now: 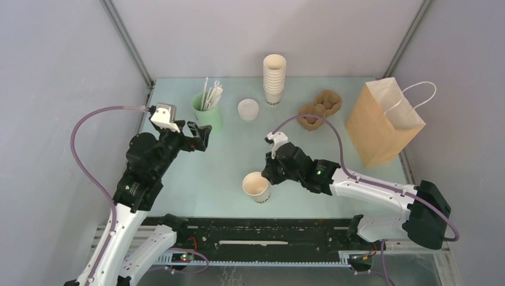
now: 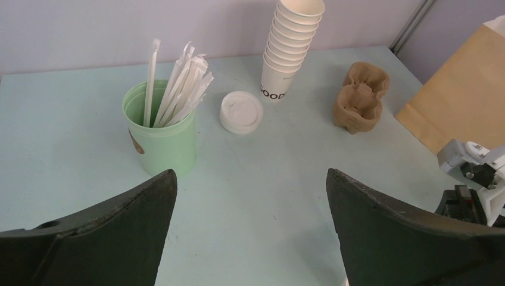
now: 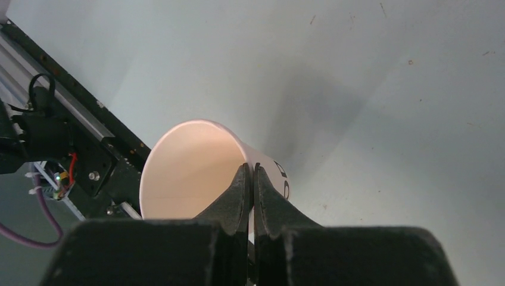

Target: Pack the takeout coffee

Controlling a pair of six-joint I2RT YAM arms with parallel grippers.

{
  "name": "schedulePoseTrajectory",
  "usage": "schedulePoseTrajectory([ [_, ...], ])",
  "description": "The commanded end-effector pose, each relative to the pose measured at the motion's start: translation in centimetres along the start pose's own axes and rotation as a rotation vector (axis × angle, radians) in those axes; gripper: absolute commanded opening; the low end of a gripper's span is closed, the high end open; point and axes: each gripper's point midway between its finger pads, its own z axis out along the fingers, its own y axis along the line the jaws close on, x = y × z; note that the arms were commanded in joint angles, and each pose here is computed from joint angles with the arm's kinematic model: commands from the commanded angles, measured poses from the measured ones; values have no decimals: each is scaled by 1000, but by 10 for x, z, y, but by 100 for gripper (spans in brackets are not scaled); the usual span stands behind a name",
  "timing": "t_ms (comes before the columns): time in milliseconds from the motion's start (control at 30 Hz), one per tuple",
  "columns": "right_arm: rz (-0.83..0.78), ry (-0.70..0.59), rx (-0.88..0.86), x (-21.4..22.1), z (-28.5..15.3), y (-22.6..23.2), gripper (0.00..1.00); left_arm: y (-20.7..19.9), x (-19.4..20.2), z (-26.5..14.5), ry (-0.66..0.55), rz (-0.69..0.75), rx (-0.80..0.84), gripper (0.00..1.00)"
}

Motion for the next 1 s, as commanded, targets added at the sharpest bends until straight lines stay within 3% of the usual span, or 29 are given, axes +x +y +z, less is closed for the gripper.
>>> schedulePoseTrajectory([
  [0,36,-123,-31,-18,6,8,0,-6,0,5,1,-17,23,100],
  [300,101,-237,-14,-33,14,-25,0,-14,14,15,74,-7,46,100],
  [633,118,-264,-56,-35,48,-12,3,-13,12,12,62,1,41,100],
  [700,110,-247,-72,-34,53,-6,11,-14,12,11,60,3,44,100],
  [867,110,-236,-3,-50,46,-17,59,-16,12,10,59,1,56,100],
  [967,110,-293,66,-78,40,-36,72,-17,10,9,53,0,62,100],
])
